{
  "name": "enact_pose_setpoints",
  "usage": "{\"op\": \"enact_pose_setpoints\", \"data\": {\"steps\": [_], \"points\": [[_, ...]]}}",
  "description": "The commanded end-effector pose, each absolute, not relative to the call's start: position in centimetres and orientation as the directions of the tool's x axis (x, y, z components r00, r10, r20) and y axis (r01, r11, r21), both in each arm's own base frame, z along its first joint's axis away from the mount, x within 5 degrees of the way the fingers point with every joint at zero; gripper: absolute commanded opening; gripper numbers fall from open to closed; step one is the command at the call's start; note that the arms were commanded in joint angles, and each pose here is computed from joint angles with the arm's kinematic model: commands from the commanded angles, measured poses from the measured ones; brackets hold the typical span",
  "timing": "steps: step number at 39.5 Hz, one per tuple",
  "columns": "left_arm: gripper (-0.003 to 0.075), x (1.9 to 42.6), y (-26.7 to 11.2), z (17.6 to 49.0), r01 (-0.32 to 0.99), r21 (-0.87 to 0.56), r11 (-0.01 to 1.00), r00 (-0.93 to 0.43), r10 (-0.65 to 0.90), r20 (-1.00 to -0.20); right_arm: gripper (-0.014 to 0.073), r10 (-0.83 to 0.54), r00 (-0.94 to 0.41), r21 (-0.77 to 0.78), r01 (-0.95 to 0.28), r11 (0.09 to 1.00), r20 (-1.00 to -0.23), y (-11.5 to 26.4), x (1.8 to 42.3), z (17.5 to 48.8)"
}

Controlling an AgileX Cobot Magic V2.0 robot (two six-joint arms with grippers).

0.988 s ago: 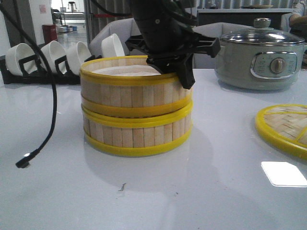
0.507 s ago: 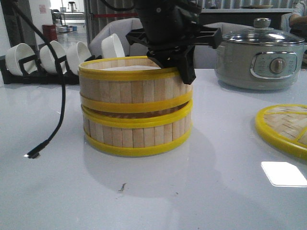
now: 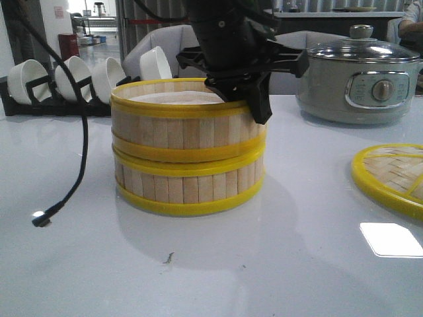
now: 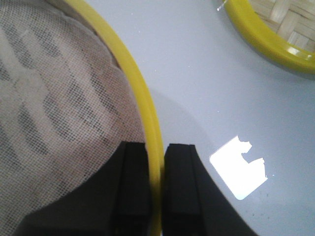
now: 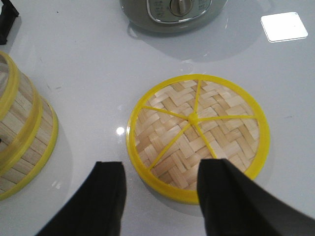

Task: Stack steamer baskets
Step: 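Lift the basket and lower it onto the centre steamer basket, then open the left gripper and raise it away from the stack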

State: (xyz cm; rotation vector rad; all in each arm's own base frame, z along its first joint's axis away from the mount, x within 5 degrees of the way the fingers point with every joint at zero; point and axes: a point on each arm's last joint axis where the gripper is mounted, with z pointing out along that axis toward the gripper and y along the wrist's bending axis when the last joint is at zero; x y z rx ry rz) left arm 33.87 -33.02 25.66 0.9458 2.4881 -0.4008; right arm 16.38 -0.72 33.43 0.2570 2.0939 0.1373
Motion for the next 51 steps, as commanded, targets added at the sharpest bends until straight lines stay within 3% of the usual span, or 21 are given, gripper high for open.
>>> {"op": "enact_pose_setpoints", "data": {"steps": [1,23,28,37,51], "points": [[0.0085,33.1,-33.5,29.0,0.693,-0.135,0.708,-0.627,0.500,-0.597,0.0444,0.234,-0.391,0.207,0.111,0.972,-0.890,-0.8,16.6,35.3],[0.0094,33.1,-33.5,28.9,0.693,-0.137,0.708,-0.631,0.503,-0.590,0.0444,0.234,-0.396,0.207,0.112,0.972,-0.888,-0.8,16.6,35.3],[0.0168,33.2,-33.5,29.1,0.694,-0.131,0.708,-0.623,0.500,-0.602,0.0444,0.234,-0.396,0.207,0.112,0.972,-0.888,-0.8,16.6,35.3],[0.0398,33.2,-33.5,29.2,0.694,-0.131,0.708,-0.623,0.499,-0.603,0.0444,0.234,-0.396,0.207,0.112,0.972,-0.888,-0.8,16.6,35.3],[0.0413,33.0,-33.3,30.0,0.690,-0.132,0.711,-0.619,0.485,-0.618,0.0444,0.234,-0.396,0.207,0.112,0.972,-0.888,-0.8,16.6,35.3]]}}
